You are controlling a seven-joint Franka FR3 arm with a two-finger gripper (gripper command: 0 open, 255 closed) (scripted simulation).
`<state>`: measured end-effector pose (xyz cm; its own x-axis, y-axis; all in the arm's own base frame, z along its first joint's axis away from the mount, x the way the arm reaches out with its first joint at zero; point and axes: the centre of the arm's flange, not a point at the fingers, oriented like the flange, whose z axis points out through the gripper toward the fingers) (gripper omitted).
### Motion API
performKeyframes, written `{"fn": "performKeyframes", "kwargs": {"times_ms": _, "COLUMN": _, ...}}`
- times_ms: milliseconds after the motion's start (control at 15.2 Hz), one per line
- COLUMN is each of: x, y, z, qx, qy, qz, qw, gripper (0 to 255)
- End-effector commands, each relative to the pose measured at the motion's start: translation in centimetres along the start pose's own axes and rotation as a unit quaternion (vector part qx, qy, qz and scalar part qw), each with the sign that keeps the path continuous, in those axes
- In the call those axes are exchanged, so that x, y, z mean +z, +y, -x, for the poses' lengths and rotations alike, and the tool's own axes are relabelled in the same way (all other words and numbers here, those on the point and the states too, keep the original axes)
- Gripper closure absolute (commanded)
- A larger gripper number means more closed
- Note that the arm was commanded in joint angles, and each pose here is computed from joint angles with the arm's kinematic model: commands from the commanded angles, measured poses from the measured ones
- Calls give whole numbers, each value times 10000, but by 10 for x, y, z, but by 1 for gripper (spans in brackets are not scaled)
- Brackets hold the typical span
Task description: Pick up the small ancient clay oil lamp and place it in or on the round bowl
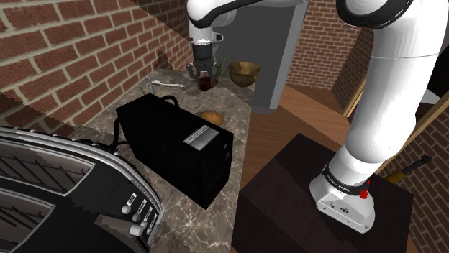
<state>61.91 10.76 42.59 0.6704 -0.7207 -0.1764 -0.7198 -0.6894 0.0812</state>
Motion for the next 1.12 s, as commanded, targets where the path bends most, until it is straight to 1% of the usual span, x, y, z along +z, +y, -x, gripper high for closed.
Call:
{"fn": "performKeyframes", "kwargs": {"times_ms": 0, "x": -11, "y": 0, "z": 1, "qx": 0, "qy": 0, "qz": 1, "qw": 10000, "gripper": 255}}
{"fn": "performKeyframes", "kwargs": {"times_ms": 1056, "x": -94, "y": 7, "z": 16, "qx": 0, "qy": 0, "qz": 1, "qw": 10000, "gripper": 255}}
